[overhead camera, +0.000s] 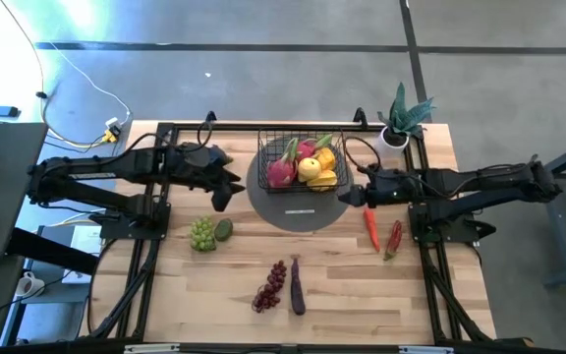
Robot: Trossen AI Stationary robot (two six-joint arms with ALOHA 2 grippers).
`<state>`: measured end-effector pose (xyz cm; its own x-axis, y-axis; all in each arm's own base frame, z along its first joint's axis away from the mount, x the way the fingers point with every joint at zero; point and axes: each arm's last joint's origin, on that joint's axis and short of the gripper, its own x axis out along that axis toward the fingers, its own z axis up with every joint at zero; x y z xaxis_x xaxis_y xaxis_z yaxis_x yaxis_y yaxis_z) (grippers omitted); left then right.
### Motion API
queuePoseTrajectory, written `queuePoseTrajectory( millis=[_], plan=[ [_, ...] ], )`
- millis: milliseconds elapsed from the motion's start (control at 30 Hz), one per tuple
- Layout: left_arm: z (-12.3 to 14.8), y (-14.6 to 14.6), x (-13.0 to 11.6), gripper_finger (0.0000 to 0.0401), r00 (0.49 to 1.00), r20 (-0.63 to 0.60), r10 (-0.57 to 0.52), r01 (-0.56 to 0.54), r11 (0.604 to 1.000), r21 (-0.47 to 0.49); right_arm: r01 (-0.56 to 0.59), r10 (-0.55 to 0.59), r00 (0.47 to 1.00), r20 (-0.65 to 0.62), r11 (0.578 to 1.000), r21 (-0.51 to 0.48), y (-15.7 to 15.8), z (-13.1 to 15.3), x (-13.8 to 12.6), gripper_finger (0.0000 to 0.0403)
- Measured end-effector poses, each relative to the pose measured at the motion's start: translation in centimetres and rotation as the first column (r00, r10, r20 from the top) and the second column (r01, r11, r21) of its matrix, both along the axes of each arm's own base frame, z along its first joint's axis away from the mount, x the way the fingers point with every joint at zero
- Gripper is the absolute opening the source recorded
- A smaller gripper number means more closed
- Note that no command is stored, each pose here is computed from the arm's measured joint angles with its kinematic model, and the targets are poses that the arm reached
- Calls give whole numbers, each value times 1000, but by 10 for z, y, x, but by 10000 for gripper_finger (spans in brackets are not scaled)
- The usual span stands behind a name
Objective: Build produce basket
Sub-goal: Put the chili pepper into the wire basket
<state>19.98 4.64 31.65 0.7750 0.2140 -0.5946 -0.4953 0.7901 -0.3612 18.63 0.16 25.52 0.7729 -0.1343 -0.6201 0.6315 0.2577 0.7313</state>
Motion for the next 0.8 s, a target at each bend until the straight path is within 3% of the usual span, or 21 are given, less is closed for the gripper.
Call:
queuePoseTrajectory(
  millis=[367,567,800],
  plan=[
    [5,-3,-6,174,999,12,-39,39,999,38,132,-95,981,-169,965,226,31,-14,-16,254],
    [-2,-4,-11,174,997,-72,-30,31,999,24,166,-89,967,-238,929,331,45,-17,-24,254],
    [-6,-4,-14,174,992,-127,-10,14,999,29,264,-89,902,-422,888,377,56,-26,-42,254]
  ],
)
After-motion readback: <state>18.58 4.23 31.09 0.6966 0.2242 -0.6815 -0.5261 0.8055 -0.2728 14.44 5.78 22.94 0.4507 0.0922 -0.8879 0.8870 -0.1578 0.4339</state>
